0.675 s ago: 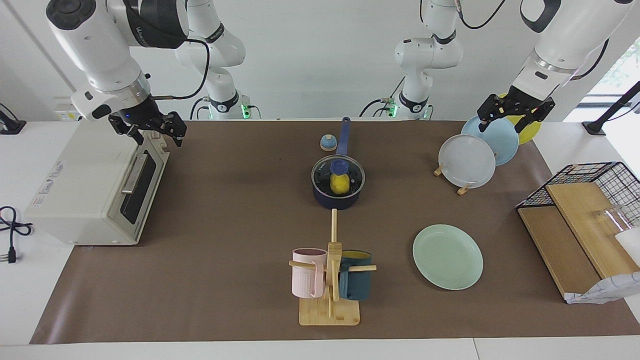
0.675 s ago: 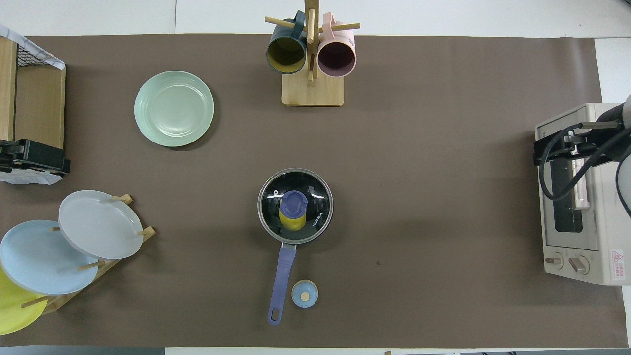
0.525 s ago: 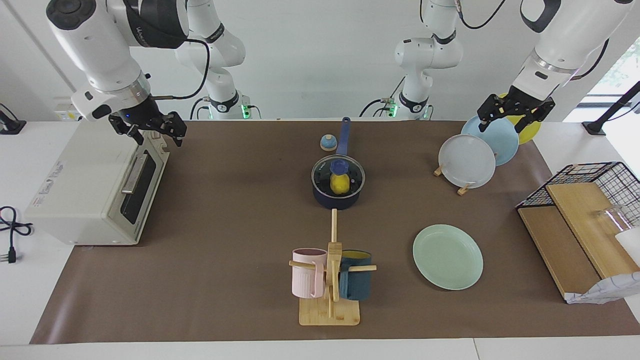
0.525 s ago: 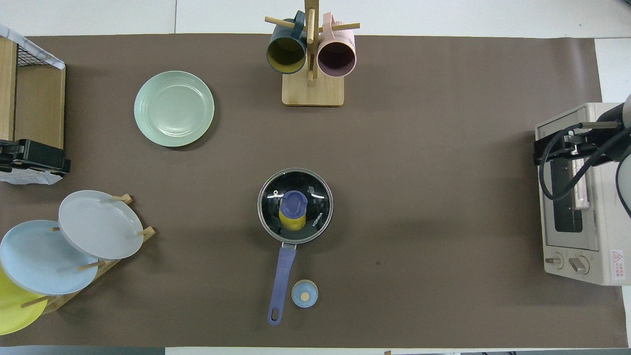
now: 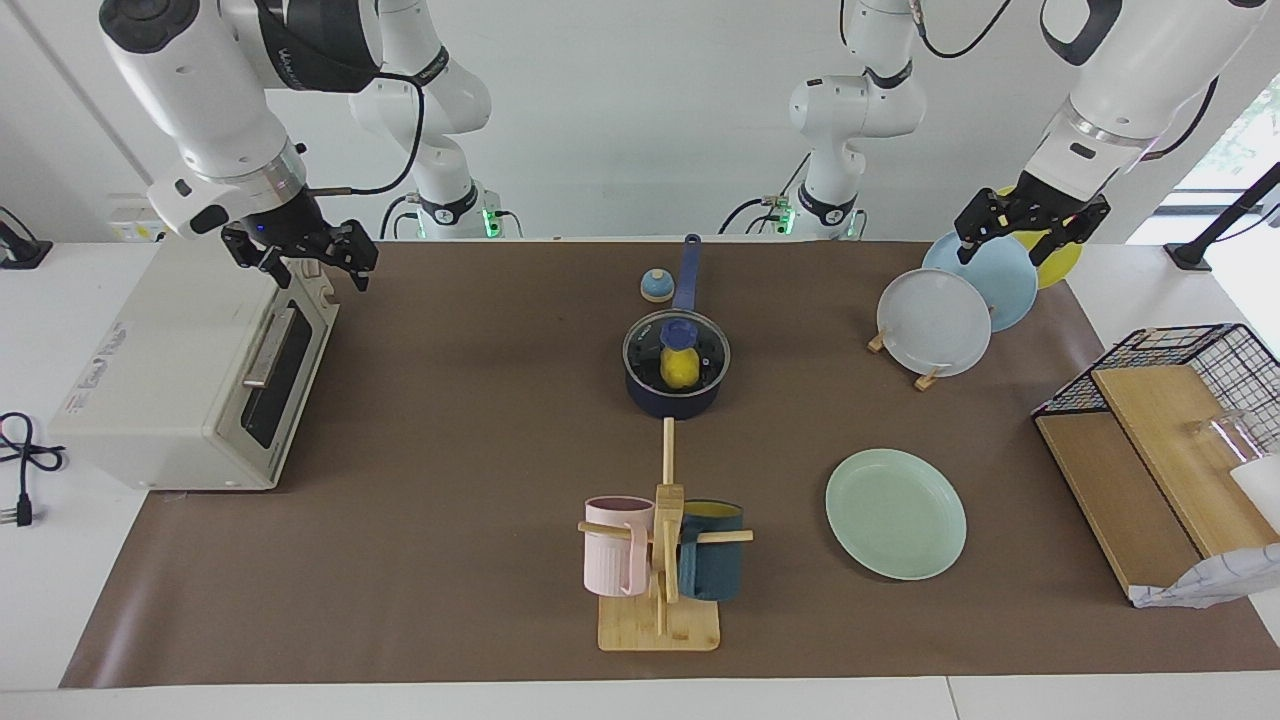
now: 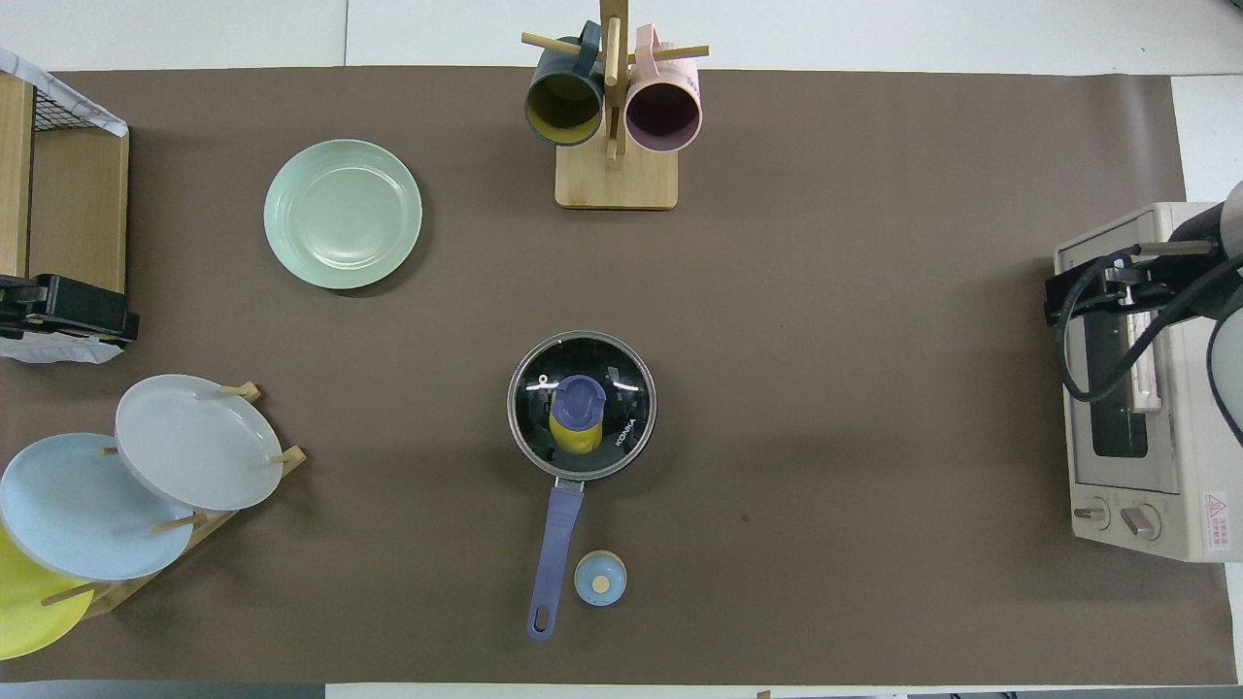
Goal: Transfer potato from pot to plate
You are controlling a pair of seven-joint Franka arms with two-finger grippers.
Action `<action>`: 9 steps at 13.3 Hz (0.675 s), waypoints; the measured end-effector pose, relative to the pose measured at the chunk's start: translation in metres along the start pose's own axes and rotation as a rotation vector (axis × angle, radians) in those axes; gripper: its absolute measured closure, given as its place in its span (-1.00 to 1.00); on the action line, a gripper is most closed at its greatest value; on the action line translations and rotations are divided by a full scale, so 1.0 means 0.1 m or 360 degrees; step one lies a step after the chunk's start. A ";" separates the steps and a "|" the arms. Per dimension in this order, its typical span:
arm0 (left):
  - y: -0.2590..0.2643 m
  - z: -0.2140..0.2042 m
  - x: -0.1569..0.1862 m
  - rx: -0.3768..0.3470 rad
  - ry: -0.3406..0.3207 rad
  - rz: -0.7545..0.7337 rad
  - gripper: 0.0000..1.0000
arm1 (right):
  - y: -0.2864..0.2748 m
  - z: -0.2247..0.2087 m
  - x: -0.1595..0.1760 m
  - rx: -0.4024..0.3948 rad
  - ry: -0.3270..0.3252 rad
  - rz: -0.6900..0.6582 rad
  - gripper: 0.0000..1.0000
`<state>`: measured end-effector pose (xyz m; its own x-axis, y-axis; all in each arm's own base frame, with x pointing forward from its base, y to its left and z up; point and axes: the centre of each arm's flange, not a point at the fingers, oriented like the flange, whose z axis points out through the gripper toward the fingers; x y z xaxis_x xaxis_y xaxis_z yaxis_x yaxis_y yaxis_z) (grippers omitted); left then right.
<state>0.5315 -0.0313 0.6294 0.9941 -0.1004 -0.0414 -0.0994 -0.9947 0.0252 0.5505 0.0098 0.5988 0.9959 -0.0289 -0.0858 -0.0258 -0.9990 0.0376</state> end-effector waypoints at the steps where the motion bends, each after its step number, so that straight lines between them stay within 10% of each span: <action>1: 0.00 0.00 0.00 0.0000 0.0000 0.0000 -1.00 | -0.07 -0.02 0.00 0.0000 0.0018 -0.0030 -1.00; 9: 0.00 0.00 0.00 0.0000 0.0000 0.0000 -1.00 | -1.12 0.04 0.04 0.0038 0.0068 -0.0210 -1.00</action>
<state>0.5315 -0.0312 0.6294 0.9941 -0.1004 -0.0415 -0.0994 -0.9947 0.0252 0.5566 0.1214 0.5898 0.9935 0.1038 -0.0459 0.1042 -0.9945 0.0049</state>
